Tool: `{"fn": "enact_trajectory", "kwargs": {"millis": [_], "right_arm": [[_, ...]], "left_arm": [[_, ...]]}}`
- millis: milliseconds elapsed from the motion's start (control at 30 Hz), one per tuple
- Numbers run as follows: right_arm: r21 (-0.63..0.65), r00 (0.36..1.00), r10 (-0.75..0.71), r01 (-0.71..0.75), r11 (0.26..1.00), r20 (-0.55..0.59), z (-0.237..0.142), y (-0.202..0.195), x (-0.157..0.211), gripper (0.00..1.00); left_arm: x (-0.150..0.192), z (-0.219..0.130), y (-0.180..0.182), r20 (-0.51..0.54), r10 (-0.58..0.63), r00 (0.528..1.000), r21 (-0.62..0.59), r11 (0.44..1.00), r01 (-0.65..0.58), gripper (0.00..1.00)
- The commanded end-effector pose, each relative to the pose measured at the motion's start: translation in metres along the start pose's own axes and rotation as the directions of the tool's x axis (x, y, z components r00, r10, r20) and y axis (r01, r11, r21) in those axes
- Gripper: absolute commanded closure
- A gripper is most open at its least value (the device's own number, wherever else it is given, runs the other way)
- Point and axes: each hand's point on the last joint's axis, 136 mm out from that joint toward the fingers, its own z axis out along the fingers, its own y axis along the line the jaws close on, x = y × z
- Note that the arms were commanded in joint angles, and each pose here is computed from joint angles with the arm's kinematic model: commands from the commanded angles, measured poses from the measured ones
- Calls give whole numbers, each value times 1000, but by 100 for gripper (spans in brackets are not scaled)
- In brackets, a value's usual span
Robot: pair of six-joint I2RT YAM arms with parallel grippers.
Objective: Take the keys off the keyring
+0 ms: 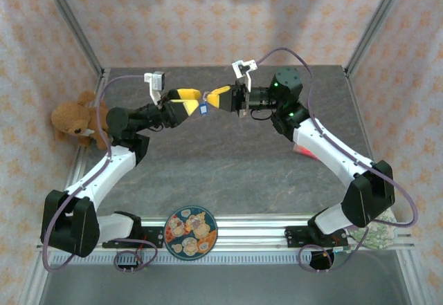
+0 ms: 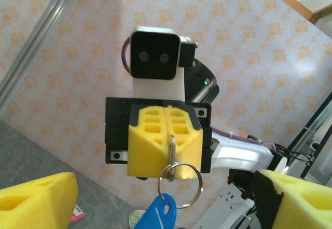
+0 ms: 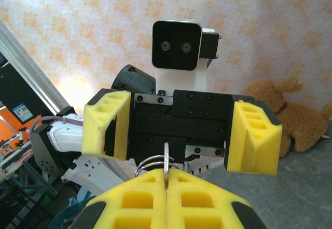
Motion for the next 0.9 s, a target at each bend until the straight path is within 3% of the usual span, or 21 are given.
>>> {"fn": "enact_trajectory", "kwargs": {"millis": [0, 500, 867], "right_arm": [[-42, 998, -56, 56, 998, 12, 2, 12, -13, 100], [-45, 999, -52, 52, 998, -11, 6, 12, -7, 100], [-60, 998, -60, 59, 996, -25, 6, 20, -3, 100]], "left_arm": [[-1, 7, -13, -25, 63, 998, 45, 997, -62, 13], [13, 15, 1, -108, 98, 989, -60, 993, -105, 15], [8, 14, 7, -98, 100, 990, -92, 990, -109, 26]]}}
